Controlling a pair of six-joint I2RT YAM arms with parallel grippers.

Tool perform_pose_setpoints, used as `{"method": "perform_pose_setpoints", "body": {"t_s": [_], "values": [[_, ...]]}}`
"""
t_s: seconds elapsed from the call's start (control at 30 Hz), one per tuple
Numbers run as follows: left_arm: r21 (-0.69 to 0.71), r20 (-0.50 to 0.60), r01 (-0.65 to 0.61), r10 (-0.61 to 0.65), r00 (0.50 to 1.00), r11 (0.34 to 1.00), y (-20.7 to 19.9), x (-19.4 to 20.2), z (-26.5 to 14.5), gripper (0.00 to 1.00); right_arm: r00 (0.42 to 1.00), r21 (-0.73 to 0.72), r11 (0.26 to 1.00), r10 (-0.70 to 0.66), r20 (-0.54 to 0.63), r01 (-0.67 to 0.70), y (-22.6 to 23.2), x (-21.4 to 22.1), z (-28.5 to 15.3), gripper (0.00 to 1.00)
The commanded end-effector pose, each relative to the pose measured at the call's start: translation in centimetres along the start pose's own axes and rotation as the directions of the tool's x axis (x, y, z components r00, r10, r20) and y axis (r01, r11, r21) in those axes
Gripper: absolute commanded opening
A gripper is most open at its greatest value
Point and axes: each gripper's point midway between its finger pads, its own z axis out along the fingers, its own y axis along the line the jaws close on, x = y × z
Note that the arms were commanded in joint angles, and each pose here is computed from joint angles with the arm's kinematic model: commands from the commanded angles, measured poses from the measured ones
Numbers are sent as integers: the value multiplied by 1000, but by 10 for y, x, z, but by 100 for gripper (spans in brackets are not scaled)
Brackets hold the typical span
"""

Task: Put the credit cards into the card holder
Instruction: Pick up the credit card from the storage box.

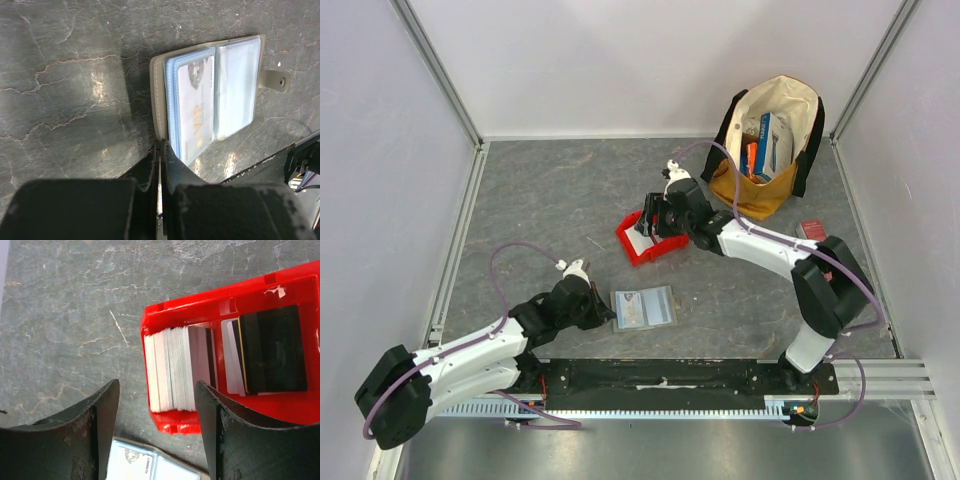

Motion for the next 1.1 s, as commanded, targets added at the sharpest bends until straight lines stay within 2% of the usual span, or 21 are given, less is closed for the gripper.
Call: {"method": "perform_pose_setpoints", "body": {"t_s": [0.0,0.33,1.07], "values": [[-6,25,-21,21,999,1000,2,-5,-1,2,999,-63,997,-41,-35,39,8,-12,12,70],[1,37,-15,15,999,1000,3,-5,-3,2,994,-59,998,-33,-103,27,-8,-7,44,71],[-5,27,-17,17,999,1000,3,-4,-1,2,980,-110,994,-1,-201,-21,-20,14,66,74]]}}
